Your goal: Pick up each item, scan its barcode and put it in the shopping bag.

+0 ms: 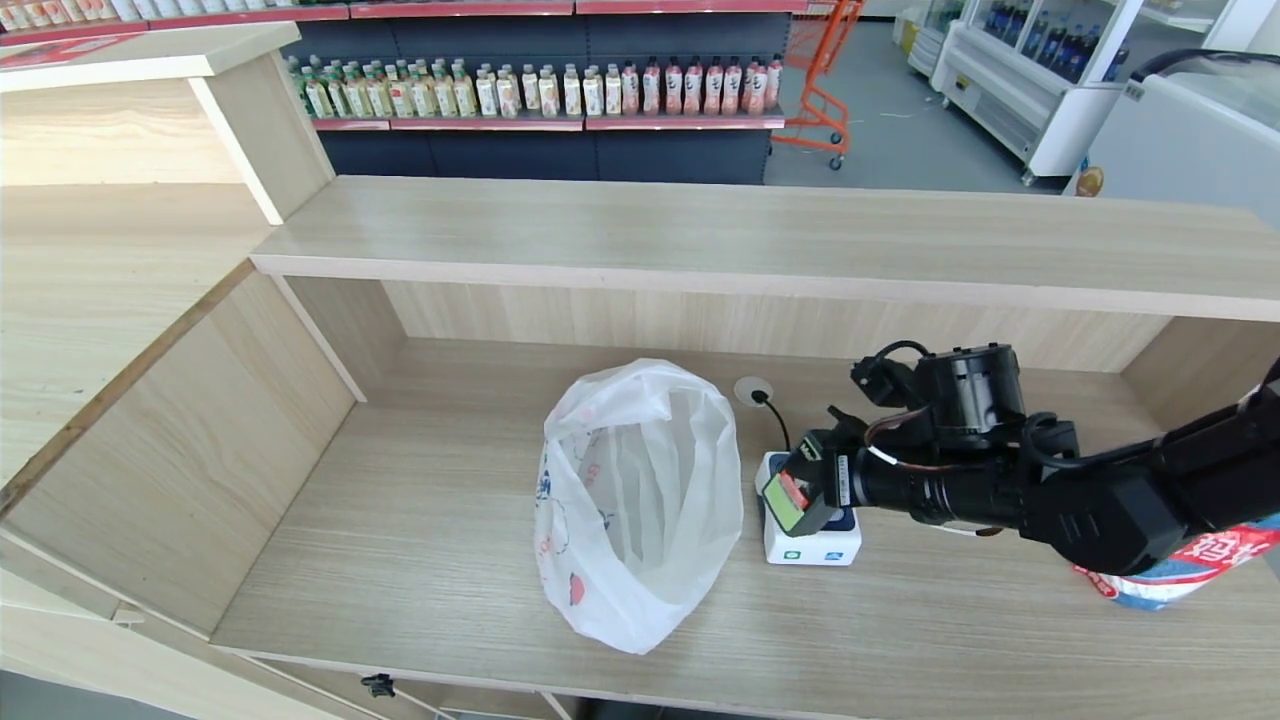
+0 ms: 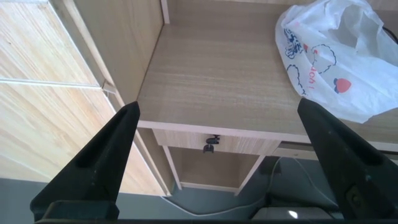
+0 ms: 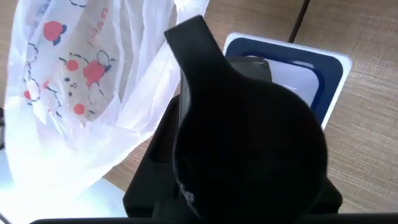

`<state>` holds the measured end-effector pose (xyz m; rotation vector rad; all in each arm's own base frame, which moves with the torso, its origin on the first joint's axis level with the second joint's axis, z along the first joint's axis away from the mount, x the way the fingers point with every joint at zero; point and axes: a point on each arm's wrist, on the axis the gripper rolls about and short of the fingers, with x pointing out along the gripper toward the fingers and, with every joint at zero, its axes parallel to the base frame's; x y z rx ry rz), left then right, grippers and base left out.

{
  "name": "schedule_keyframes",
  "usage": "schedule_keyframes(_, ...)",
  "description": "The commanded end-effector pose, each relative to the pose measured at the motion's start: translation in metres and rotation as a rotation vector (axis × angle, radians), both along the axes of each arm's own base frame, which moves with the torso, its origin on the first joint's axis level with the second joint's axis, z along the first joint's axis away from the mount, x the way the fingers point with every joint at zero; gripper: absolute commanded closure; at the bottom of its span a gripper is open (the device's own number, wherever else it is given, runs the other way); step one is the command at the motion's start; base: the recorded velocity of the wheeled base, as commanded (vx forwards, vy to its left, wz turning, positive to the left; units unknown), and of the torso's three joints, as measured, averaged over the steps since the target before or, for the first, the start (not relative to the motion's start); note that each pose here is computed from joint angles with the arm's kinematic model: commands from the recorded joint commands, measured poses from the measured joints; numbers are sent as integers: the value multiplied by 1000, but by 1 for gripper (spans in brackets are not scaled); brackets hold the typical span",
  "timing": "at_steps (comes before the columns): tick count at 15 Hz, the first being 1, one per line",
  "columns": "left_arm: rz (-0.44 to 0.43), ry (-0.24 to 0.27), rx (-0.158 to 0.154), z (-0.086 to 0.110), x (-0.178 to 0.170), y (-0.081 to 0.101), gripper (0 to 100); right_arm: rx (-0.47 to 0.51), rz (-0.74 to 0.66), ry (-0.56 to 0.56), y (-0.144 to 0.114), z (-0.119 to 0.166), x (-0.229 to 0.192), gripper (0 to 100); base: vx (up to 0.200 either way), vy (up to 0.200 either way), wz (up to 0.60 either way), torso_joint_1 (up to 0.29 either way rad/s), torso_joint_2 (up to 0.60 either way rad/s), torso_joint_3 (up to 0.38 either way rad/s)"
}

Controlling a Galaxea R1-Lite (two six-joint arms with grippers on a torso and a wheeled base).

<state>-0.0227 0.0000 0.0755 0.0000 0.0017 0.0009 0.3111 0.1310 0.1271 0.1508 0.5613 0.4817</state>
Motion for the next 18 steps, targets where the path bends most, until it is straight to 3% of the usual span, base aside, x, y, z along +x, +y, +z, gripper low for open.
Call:
schedule_keyframes(1,1,0,0,0,0,0,0,186,-62,-63,-13,57,-32,100,0,0,0,0,0,0)
schedule_keyframes(3,1,0,0,0,0,0,0,198,-126,-94,-46,87,-69,100,0,0,0,0,0,0)
schedule_keyframes(6,1,0,0,0,0,0,0,48,-139,-193,-77,96,-104,100,0,0,0,0,0,0)
schedule_keyframes(10,1,0,0,0,0,0,0,25,-119,-244,-82,99,-129,100,0,0,0,0,0,0)
schedule_keyframes(15,1,0,0,0,0,0,0,14,-129,-202,-86,83,-142,100,0,0,0,0,0,0)
schedule_keyframes(18,1,0,-2,0,0,0,0,10,-127,-187,-87,78,-146,100,-200,0,0,2,5,2)
